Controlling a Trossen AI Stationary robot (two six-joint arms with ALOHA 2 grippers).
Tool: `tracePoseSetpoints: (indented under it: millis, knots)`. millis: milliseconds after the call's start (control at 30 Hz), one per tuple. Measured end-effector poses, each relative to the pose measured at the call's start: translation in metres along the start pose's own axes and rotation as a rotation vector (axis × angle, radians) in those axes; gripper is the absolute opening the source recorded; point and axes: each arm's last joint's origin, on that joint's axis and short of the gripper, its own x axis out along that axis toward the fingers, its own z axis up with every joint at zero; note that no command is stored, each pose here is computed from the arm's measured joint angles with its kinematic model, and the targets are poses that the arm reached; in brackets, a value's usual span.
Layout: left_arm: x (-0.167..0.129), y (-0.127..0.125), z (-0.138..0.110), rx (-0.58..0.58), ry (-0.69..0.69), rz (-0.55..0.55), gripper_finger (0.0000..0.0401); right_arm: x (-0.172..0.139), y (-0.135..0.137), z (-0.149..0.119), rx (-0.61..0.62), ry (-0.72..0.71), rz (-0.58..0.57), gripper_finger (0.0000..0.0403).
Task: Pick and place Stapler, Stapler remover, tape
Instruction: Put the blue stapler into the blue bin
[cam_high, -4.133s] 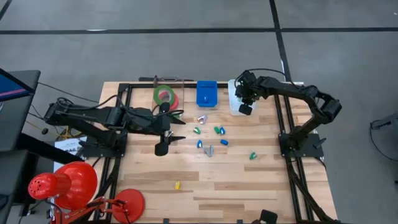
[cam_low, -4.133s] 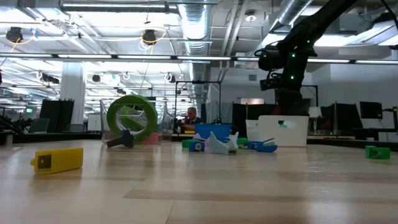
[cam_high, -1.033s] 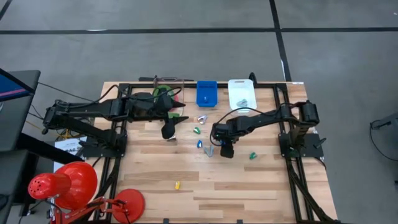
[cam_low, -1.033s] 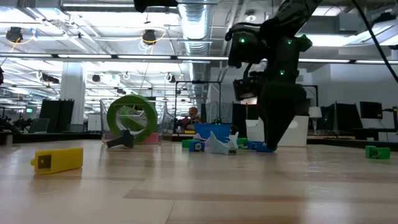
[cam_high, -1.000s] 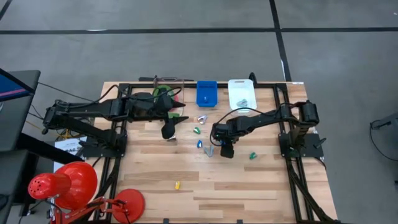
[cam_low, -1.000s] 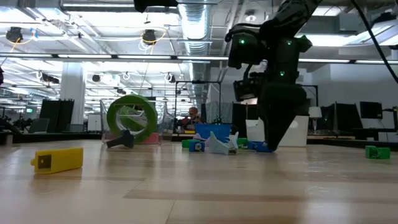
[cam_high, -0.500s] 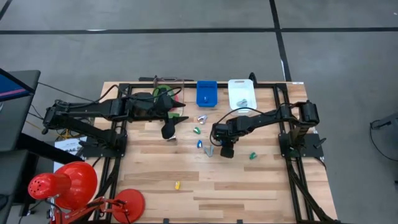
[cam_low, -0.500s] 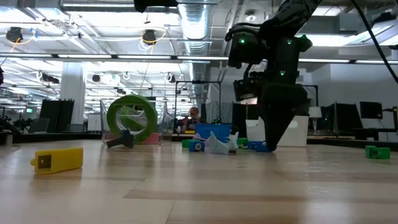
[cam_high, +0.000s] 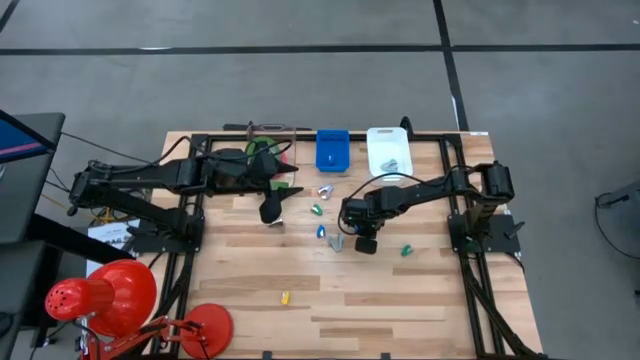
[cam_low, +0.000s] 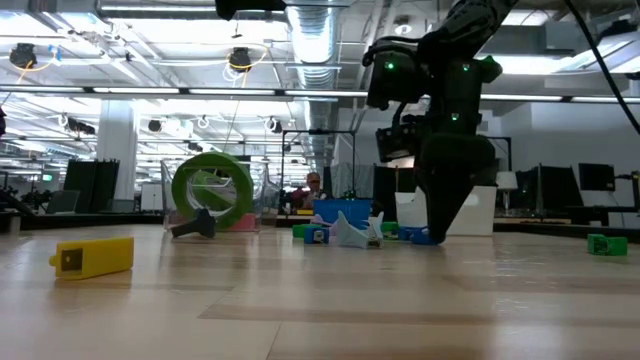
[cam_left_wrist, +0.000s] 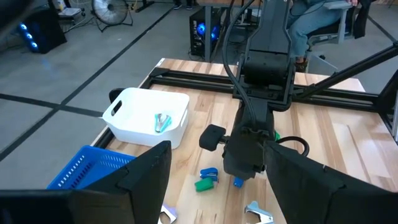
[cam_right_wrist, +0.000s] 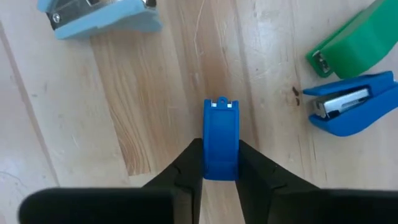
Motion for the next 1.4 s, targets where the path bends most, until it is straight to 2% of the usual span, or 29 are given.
tracePoseSetpoints:
  millis: [133, 333, 633, 867, 1100, 1400]
  knots:
    - [0.0, 0.0, 0.0, -0.001, -0.002, 0.0, 0.0245, -0.007, 0.0, -0.001, 0.0, -0.004, 0.001, 0.0061]
    - [0.0, 0.0, 0.001, -0.002, -0.008, 0.0, 0.0245, -0.034, -0.006, -0.002, 0.003, -0.082, 0.009, 0.006]
    - [0.0, 0.0, 0.001, -0.003, -0.012, -0.001, 0.0245, -0.092, -0.026, -0.01, 0.065, -0.27, 0.018, 0.0059]
    - [0.0, 0.0, 0.002, -0.005, -0.019, -0.001, 0.0245, -0.129, -0.047, -0.012, 0.091, -0.475, -0.001, 0.0059]
    - [0.0, 0.0, 0.003, -0.006, -0.026, -0.002, 0.0245, -0.151, -0.073, 0.003, 0.16, -0.622, -0.038, 0.0059]
    - [0.0, 0.0, 0.004, -0.01, -0.04, -0.003, 0.0245, -0.164, -0.117, 0.047, 0.185, -0.647, -0.124, 0.0059]
